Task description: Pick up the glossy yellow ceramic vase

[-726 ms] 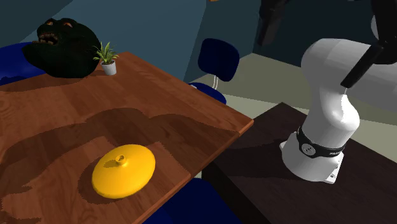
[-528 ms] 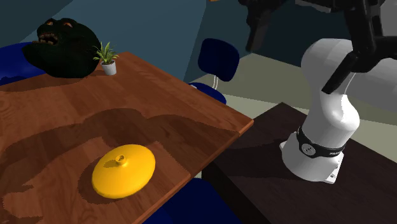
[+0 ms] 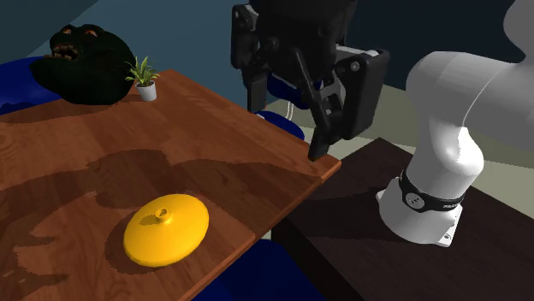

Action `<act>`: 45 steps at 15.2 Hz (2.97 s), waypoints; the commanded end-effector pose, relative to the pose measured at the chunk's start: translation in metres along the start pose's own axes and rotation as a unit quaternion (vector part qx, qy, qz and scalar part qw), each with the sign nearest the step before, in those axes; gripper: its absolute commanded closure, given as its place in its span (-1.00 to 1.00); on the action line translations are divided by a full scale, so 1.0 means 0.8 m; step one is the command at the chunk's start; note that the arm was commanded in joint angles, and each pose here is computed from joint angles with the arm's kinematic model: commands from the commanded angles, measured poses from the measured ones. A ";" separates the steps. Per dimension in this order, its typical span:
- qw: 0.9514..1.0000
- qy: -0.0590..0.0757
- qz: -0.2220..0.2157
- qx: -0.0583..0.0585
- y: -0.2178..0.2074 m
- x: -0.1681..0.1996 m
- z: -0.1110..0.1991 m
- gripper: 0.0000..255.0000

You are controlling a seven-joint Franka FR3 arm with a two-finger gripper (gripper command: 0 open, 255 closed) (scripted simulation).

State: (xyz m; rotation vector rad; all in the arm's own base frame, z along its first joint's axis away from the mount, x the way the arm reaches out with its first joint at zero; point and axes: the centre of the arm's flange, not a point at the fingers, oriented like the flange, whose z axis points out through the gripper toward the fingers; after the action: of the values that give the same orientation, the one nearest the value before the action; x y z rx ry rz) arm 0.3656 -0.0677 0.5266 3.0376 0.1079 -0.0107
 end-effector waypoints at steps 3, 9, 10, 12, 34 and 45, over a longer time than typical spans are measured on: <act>1.000 -0.003 -0.009 0.005 0.044 0.032 0.046 -1.00; 1.000 -0.007 -0.022 0.014 0.106 0.078 0.112 -1.00; 1.000 -0.008 -0.024 0.015 0.116 0.086 0.124 -1.00; 0.999 -0.010 -0.029 0.018 0.136 0.102 0.146 -1.00; 0.998 -0.016 -0.045 0.029 0.204 0.163 0.282 1.00; 0.998 -0.016 -0.045 0.029 0.208 0.162 0.243 1.00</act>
State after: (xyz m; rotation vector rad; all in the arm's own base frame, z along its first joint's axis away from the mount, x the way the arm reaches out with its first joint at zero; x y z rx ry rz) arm 0.5071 -0.2443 0.3432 3.0862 0.2454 -0.0699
